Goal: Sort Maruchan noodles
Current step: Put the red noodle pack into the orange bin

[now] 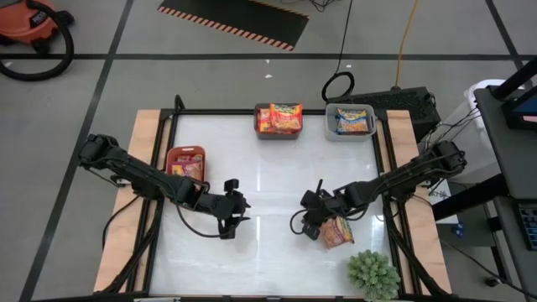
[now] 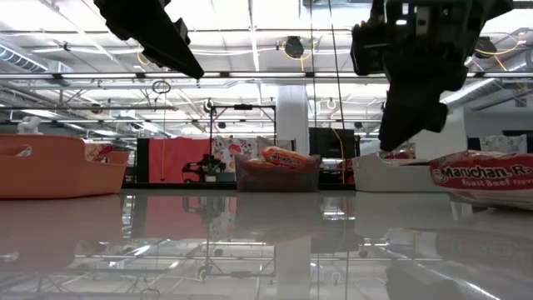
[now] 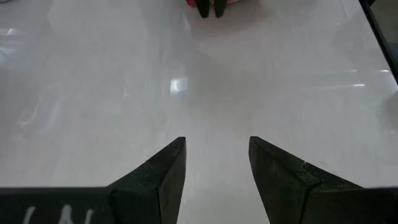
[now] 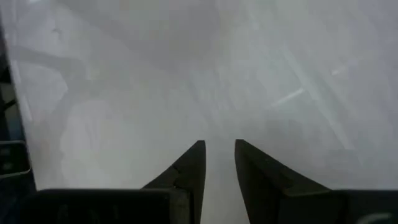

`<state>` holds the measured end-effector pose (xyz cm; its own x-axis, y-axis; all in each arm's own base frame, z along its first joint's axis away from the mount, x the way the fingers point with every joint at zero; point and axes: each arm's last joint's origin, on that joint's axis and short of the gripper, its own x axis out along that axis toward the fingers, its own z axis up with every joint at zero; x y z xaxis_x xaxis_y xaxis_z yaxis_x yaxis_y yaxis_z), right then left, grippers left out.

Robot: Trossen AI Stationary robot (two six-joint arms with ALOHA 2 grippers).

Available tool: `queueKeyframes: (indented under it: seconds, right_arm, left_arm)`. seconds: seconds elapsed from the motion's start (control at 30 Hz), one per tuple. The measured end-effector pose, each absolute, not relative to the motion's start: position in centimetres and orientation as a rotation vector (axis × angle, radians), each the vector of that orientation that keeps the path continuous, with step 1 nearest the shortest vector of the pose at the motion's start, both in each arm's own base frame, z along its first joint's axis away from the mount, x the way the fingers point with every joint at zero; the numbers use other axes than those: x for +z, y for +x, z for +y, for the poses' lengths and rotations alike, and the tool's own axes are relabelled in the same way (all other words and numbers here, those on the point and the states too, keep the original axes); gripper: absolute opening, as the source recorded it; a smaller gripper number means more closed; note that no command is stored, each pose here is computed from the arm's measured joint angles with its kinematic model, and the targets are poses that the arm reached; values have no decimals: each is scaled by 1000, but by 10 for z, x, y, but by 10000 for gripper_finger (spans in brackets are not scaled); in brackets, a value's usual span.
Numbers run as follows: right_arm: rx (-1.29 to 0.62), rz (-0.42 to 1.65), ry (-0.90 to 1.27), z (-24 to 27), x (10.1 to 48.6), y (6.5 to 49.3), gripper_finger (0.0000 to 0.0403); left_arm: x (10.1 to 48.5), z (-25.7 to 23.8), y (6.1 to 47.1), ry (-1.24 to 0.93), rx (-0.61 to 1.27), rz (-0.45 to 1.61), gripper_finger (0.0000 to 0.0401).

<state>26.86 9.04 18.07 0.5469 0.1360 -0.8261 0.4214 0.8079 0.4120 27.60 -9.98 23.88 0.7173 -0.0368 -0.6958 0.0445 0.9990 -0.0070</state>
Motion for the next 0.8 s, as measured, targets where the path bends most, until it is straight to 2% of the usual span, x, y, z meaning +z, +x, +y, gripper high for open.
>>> queueKeyframes:
  seconds: [0.13, 0.43, 0.63, 0.8]
  right_arm:
    - [-198, 1007, 618, 90, 181, 268, 82]
    - [-439, 1135, 587, 80, 173, 250, 102]
    - [-452, 1142, 586, 78, 172, 249, 140]
    - [-422, 1192, 651, 83, 171, 246, 150]
  left_arm:
    - [239, -100, 276, 14, -47, 768, 182]
    - [239, -100, 276, 25, -51, 768, 182]
    - [239, -100, 276, 25, -51, 768, 182]
    - [239, -100, 276, 25, -51, 768, 182]
